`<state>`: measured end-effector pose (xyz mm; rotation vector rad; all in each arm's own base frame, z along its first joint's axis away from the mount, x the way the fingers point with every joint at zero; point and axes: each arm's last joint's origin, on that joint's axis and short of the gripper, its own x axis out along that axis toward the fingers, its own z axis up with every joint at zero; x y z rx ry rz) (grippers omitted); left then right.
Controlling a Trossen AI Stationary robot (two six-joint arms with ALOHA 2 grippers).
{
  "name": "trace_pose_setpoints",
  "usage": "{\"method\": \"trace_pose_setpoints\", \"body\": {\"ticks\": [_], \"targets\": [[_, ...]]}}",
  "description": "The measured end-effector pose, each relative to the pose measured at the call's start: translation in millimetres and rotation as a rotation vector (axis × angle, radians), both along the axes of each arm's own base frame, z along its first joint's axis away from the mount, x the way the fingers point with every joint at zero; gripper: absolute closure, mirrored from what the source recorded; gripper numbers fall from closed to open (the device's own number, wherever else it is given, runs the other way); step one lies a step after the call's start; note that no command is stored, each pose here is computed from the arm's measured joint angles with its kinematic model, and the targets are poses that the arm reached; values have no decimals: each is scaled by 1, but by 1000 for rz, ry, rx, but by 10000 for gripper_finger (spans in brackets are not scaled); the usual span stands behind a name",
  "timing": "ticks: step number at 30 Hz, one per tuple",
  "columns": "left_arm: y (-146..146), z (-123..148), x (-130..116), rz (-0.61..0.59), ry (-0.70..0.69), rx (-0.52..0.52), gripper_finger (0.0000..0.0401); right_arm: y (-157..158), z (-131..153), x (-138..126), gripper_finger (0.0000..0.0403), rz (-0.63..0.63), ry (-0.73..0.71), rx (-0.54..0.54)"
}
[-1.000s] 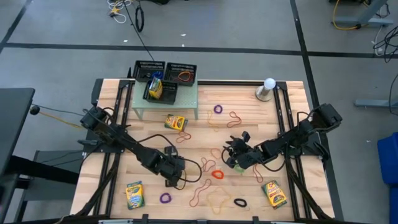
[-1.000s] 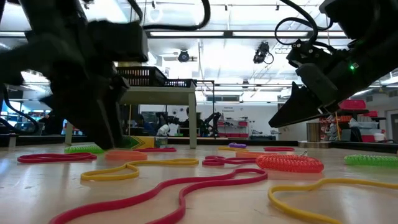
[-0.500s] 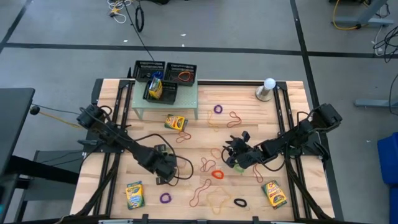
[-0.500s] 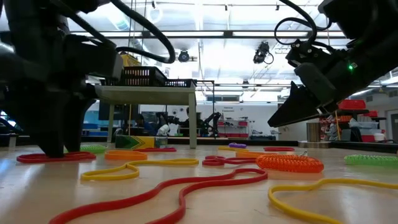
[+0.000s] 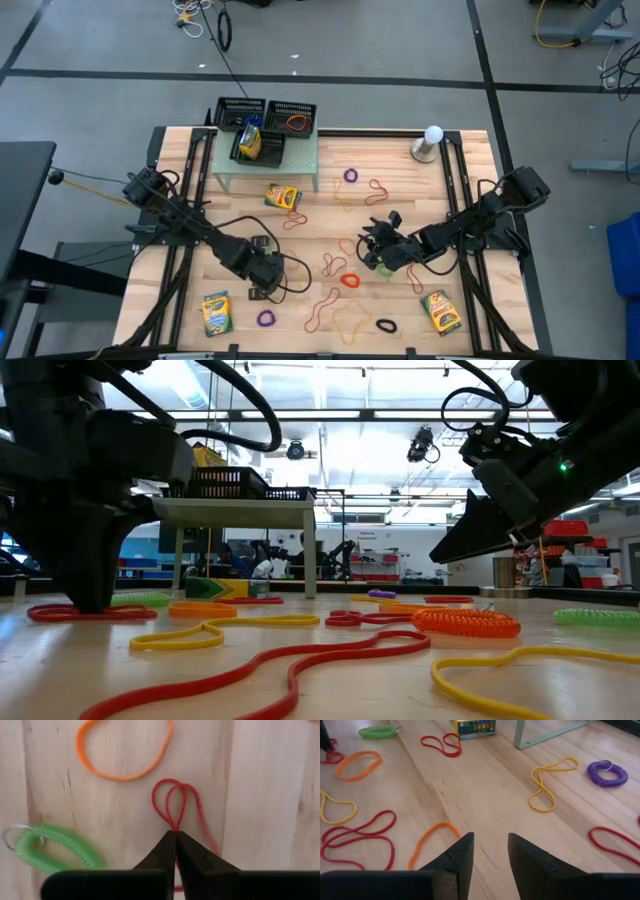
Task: Pick & Place Office Desk Supplies
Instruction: Put the red rubber band into the top right black bin
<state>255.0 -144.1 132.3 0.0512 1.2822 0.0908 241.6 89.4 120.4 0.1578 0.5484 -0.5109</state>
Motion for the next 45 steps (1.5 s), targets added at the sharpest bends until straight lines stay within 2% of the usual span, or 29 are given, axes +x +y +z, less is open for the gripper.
{"method": "trace_pose_setpoints", "body": {"ticks": [2,5,8,13,18,24,28,32,35,39,45], "targets": [[-4,9,0,-68,-13,21,394,0,0,0,272,0,0,0],[-10,40,4,-110,-124,29,395,0,0,0,272,0,0,0],[-5,70,2,-88,-203,83,396,0,0,0,272,0,-1,1],[18,136,9,2,-439,182,396,0,0,0,272,0,-5,2],[65,195,27,123,-587,329,396,0,0,0,272,0,-5,2],[159,242,45,319,-617,436,396,0,0,0,272,-1,-7,3],[225,253,38,456,-623,450,396,0,0,0,272,0,-6,3],[279,247,25,588,-591,457,396,0,0,0,272,0,-6,3],[311,240,19,640,-563,452,396,0,0,0,272,0,-7,3],[339,225,15,680,-535,398,396,0,0,0,272,-1,-7,3],[355,203,26,685,-461,386,395,0,0,0,272,-1,-6,3]]}}
